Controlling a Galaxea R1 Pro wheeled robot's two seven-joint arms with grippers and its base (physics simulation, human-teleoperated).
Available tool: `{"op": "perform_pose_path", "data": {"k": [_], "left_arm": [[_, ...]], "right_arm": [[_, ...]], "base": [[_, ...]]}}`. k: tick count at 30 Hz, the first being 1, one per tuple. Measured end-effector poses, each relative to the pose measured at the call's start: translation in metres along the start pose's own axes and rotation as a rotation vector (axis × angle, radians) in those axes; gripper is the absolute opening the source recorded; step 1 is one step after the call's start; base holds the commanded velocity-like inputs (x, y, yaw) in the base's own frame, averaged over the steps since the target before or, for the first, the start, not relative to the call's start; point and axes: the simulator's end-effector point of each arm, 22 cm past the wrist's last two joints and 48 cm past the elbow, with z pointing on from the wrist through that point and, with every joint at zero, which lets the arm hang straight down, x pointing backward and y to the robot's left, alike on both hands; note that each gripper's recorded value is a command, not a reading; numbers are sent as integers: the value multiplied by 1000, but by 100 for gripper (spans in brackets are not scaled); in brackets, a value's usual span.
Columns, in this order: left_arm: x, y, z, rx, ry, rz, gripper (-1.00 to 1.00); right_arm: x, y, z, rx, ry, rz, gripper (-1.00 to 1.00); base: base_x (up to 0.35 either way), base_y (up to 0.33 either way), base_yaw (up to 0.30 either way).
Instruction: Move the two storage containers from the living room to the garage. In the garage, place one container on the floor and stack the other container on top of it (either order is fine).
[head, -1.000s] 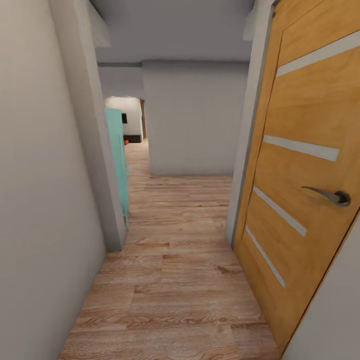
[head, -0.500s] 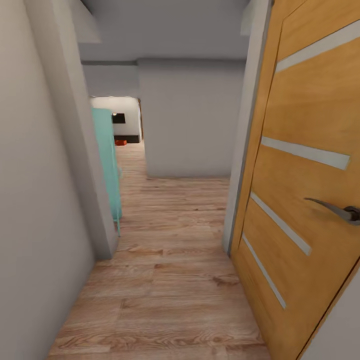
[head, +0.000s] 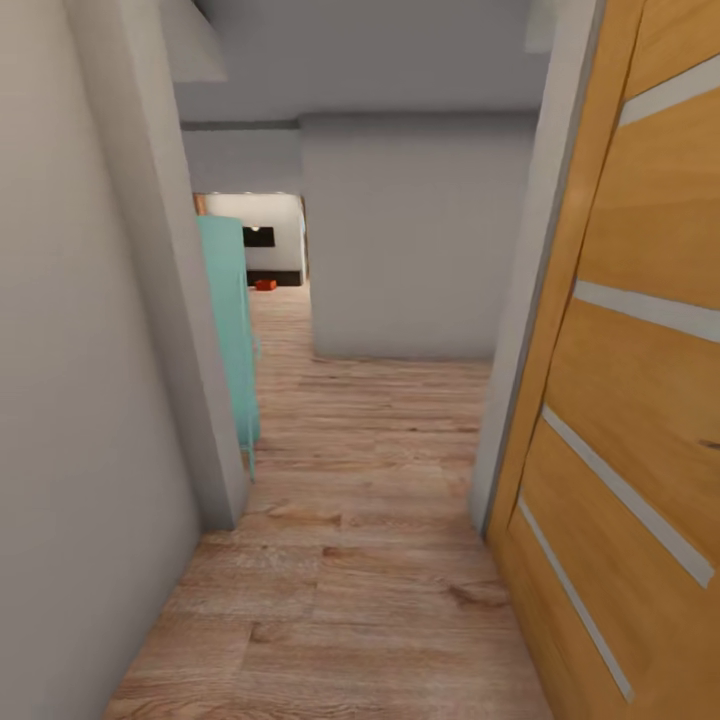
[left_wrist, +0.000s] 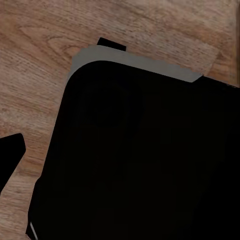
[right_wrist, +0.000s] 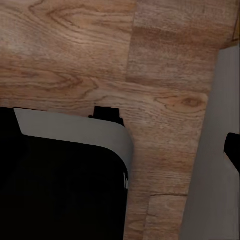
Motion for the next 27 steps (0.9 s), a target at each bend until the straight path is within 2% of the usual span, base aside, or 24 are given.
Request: {"op": "perform_pose_path", "data": {"k": [27], "left_arm": [[1, -1, 0, 1, 5, 0, 100]], "right_arm": [[0, 1, 0, 1, 0, 3, 100]], "base": [[324, 0, 1]]}}
